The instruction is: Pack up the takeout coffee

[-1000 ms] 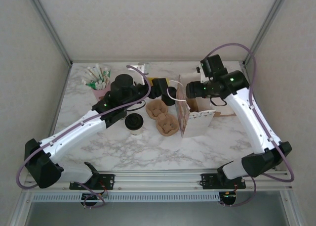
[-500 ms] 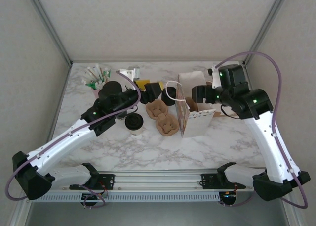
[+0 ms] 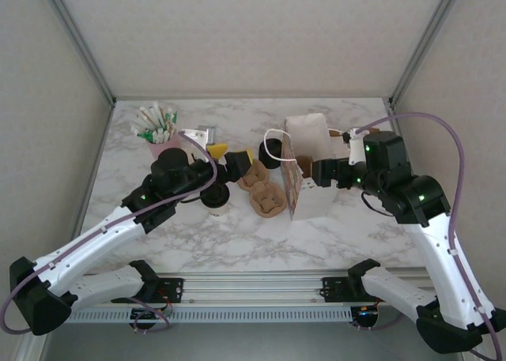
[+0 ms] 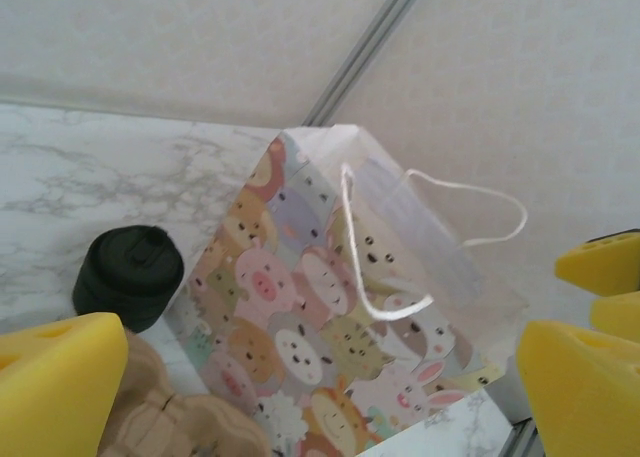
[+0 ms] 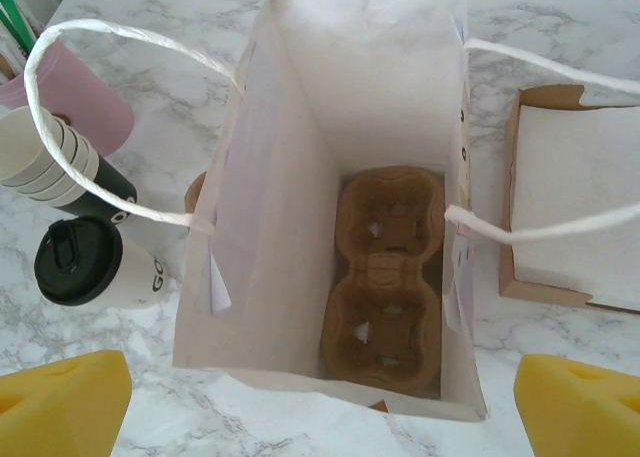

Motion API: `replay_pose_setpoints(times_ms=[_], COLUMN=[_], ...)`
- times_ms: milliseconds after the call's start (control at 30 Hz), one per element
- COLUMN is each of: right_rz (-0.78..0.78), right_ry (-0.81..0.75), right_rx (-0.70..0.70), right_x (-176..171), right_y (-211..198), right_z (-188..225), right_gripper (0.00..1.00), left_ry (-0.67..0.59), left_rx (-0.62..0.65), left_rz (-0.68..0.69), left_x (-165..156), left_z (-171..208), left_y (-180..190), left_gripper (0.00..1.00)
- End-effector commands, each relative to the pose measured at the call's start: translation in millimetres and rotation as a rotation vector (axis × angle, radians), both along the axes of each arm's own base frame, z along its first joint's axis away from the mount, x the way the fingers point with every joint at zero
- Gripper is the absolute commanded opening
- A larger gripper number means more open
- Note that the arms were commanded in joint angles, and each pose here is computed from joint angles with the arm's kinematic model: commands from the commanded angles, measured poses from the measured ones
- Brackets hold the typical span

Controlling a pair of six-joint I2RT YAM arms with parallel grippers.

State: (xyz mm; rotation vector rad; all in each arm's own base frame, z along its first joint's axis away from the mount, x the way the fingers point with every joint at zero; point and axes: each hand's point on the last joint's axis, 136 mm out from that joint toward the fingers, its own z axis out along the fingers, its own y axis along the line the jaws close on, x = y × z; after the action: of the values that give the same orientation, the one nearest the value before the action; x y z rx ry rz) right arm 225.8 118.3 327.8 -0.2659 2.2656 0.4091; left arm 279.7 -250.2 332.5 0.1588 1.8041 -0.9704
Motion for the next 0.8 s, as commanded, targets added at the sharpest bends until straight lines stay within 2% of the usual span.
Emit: replay_pose_setpoints(times_ms=[0,200,767], right_rz=[-0.019,-0.165,-0.267], right_ry=[-0.037,-0.031,-0.044], right_rx=[0.025,0.019,0.043], right_x=[2,11,13], right_y=[-2,-19,-32], right_z=[5,1,1], right_gripper=[0.99,0.99,0.99], left_ry=[-0.013,-0.032,-0.053], left_rx=[0.030,0.016,-0.002], left_rz=[0.032,0.046,0.037], left_x=[-2,-2,6], left_z=[-4,0,10], left_y=[10,13,4], left_gripper=[1.00,1.00,1.00])
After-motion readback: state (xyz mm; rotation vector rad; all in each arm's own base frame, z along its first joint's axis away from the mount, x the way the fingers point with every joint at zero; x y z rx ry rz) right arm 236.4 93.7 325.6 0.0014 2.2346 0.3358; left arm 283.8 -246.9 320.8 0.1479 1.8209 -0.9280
